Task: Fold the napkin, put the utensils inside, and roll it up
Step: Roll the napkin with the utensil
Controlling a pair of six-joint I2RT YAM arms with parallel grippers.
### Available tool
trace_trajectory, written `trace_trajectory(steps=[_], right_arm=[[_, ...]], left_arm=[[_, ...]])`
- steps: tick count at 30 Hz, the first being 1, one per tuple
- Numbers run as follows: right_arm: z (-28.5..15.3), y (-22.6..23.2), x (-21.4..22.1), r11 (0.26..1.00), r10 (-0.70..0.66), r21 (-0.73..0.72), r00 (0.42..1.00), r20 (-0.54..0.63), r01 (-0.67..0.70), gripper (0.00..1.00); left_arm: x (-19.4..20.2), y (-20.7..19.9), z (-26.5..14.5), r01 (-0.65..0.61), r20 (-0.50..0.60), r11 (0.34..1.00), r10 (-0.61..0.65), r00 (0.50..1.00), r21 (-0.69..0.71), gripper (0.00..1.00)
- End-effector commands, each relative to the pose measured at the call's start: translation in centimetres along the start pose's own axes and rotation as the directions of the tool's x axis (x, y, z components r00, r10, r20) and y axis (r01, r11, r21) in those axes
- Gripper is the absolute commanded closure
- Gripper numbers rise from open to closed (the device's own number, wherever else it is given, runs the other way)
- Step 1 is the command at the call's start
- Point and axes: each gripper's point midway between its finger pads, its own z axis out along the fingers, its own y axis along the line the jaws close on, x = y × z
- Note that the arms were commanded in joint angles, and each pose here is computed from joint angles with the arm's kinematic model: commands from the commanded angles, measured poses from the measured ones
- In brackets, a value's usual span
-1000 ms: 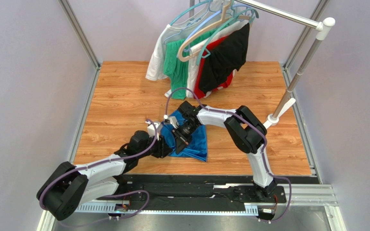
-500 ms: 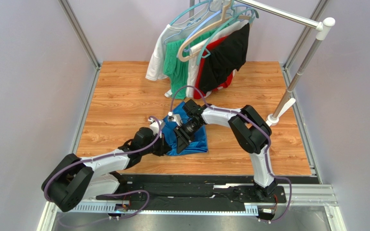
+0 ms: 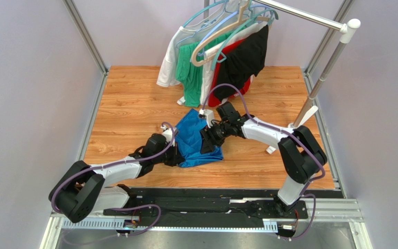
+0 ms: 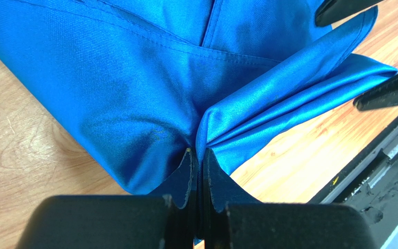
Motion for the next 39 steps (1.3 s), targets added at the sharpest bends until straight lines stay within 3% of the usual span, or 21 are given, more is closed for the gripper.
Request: trace_trajectory(steps=[1,5,9,23,27,31,35,39], right_arm=[[-1.3,-1.8,-1.9,0.987,-0.033,0.160,0.989,0.143,0.010,0.35],[-3.2,-1.6,-3.3,0.963,-0.139,0.260,0.952,0.272,0.067,0.35],[-3.8,-0.4,-3.7,0.896,-0.306,0.403,0.917,0.257,0.185,0.35],[0.0,2.1,-3.0,0.865,-0.461,0.310,0.869,0.180,0.394,0.35],[1.5,3.1,-2.1,0.818,-0.524,0.338,0.845,0.105,0.465,0.36],[1.9,4.4,-2.3,0.793,-0.570,0.352,0.809,0.143,0.497,0.36],[3.1,4.1,-1.5,0.738,-0.628,0.374,0.775,0.074,0.562,0.36],[4.2,4.1,-1.4,0.711,-0.663,0.373,0.744,0.076,0.596,0.35]], left_arm=[[0.0,0.1,0.1,0.014,-0.029,1.000,-0.014,0.999,0.020,1.00],[-0.1,0.0,0.1,0.050,-0.044,0.997,-0.047,0.998,0.051,1.00],[0.1,-0.2,0.2,0.073,-0.086,0.995,-0.067,0.994,0.071,1.00],[-0.1,0.0,-0.1,0.103,-0.160,0.991,-0.089,0.983,0.082,1.00],[-0.2,0.2,-0.1,0.132,-0.177,0.988,-0.116,0.977,0.079,1.00],[-0.2,0.5,0.0,0.163,-0.191,0.984,-0.147,0.970,0.071,1.00],[-0.1,0.7,0.0,0.192,-0.207,0.979,-0.174,0.963,0.069,1.00],[-0.2,0.8,0.0,0.217,-0.215,0.974,-0.198,0.956,0.071,1.00]])
